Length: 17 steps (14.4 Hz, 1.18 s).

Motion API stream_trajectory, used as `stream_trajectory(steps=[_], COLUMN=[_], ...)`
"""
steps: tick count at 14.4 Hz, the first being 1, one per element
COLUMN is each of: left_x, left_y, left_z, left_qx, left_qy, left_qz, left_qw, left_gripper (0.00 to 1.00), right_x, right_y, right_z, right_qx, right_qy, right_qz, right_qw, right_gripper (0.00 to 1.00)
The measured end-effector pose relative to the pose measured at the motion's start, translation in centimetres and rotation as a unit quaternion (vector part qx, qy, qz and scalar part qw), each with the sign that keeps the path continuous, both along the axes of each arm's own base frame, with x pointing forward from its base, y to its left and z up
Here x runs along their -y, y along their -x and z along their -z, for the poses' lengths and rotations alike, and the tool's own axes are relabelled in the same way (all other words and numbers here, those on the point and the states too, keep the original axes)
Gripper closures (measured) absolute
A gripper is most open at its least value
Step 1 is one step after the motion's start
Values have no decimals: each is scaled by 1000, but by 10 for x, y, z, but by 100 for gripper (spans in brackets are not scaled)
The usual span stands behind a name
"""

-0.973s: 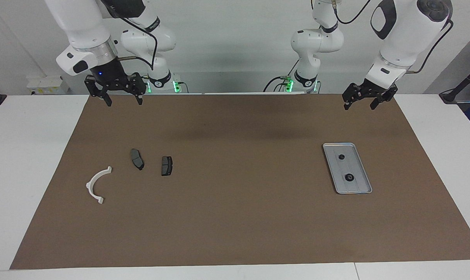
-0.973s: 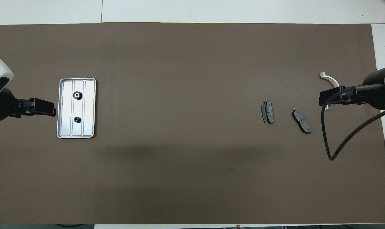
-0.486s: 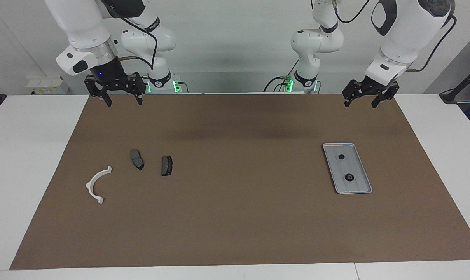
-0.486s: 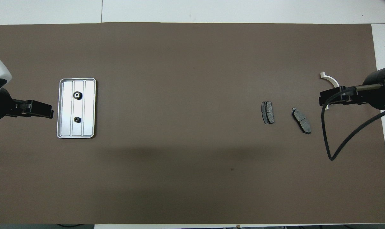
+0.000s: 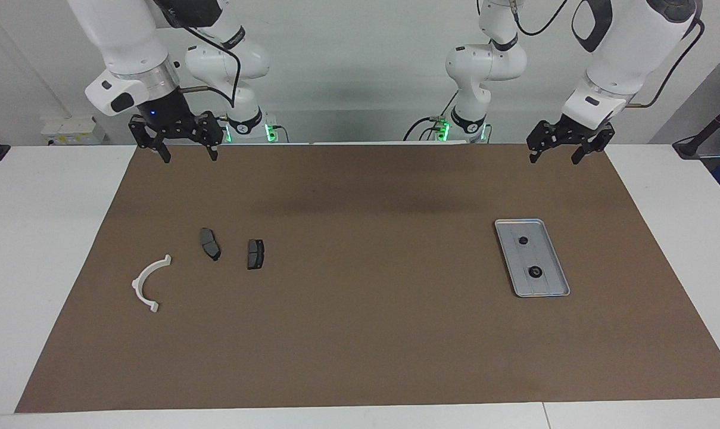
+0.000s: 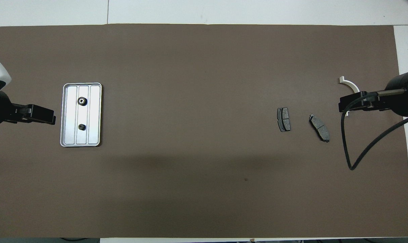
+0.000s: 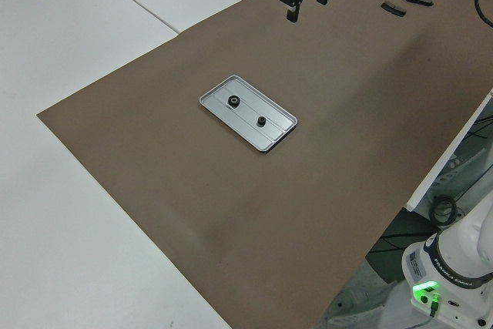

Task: Pick bearing gear from pile to tray

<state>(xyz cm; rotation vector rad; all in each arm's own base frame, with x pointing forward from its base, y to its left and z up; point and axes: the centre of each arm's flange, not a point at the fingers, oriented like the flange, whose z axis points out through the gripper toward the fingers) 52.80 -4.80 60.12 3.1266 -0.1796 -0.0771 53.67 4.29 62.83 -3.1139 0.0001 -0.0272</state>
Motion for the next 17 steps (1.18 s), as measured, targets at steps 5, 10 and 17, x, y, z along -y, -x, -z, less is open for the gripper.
stream_trajectory(steps=[5,10,17], left_x=[-2,-3,-2], left_y=[1,2,2], left_z=[1,2,2], left_qx=[-6,-11,-12], left_qy=[0,-1,-1], left_qz=[-1,-2,0], left_qw=[1000,1000,1000], left_gripper=[0,0,0], right_x=[1,6,7], right_y=[0,0,0], right_z=[0,0,0], right_qx=[0,0,0], right_qy=[0,0,0], right_qz=[1,6,6], right_qw=[1000,1000,1000], right_gripper=[0,0,0])
